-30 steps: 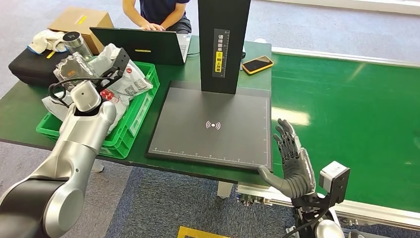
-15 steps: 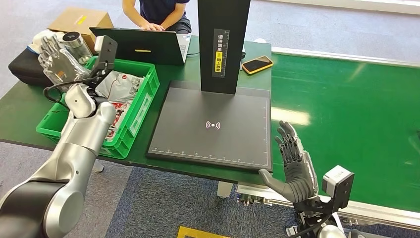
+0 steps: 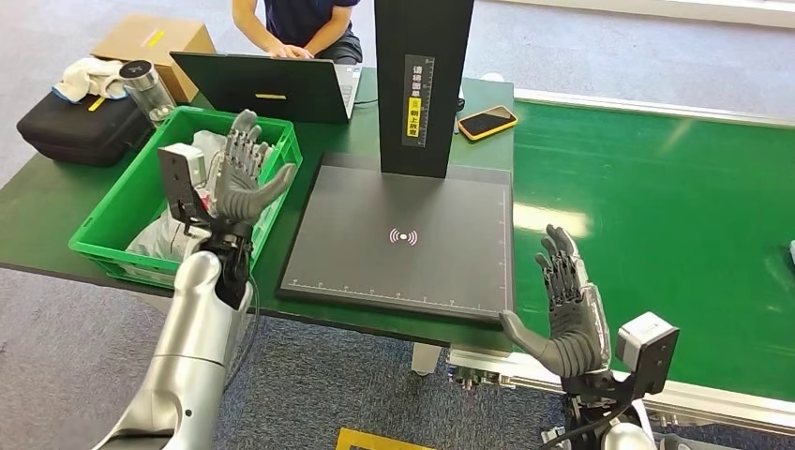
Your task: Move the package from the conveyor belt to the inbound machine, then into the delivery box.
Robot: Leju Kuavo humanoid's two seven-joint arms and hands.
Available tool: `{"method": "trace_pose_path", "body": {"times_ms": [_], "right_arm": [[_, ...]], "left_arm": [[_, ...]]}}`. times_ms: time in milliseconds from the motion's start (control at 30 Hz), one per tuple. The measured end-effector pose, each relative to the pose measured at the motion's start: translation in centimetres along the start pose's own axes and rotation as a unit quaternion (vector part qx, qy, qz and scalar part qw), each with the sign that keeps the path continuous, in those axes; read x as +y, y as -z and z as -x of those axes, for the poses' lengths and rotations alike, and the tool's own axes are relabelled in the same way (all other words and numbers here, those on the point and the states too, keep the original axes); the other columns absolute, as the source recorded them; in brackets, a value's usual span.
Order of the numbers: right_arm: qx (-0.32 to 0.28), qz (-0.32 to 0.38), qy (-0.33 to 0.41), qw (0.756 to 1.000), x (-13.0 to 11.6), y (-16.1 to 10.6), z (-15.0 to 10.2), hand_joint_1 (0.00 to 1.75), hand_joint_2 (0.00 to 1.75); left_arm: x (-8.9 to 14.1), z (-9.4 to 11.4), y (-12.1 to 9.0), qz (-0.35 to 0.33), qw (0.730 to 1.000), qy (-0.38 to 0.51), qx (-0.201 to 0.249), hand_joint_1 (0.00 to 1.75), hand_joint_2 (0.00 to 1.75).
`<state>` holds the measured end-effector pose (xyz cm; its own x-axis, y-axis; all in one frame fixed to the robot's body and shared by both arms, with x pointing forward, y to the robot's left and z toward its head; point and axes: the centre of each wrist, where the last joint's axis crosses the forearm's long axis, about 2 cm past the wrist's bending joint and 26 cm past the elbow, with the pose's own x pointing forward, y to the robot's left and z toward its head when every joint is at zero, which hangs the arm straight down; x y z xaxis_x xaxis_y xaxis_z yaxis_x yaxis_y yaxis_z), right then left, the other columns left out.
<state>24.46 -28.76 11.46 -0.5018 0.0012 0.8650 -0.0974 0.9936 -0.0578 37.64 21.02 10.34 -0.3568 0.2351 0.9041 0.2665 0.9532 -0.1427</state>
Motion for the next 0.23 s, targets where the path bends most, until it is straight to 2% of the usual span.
{"method": "trace_pose_path", "body": {"times_ms": [100,233], "right_arm": [[0.032,0.002,-0.043,0.999,-0.3,0.3,0.5,0.00,1.75],[0.067,0.001,-0.054,0.996,-0.9,0.1,1.5,0.00,1.75]], "left_arm": [[-1.5,0.9,-2.0,0.027,0.999,-0.040,0.010,0.00,1.75],[-2.6,1.9,-4.1,0.051,0.998,-0.039,0.029,0.00,1.75]]}}
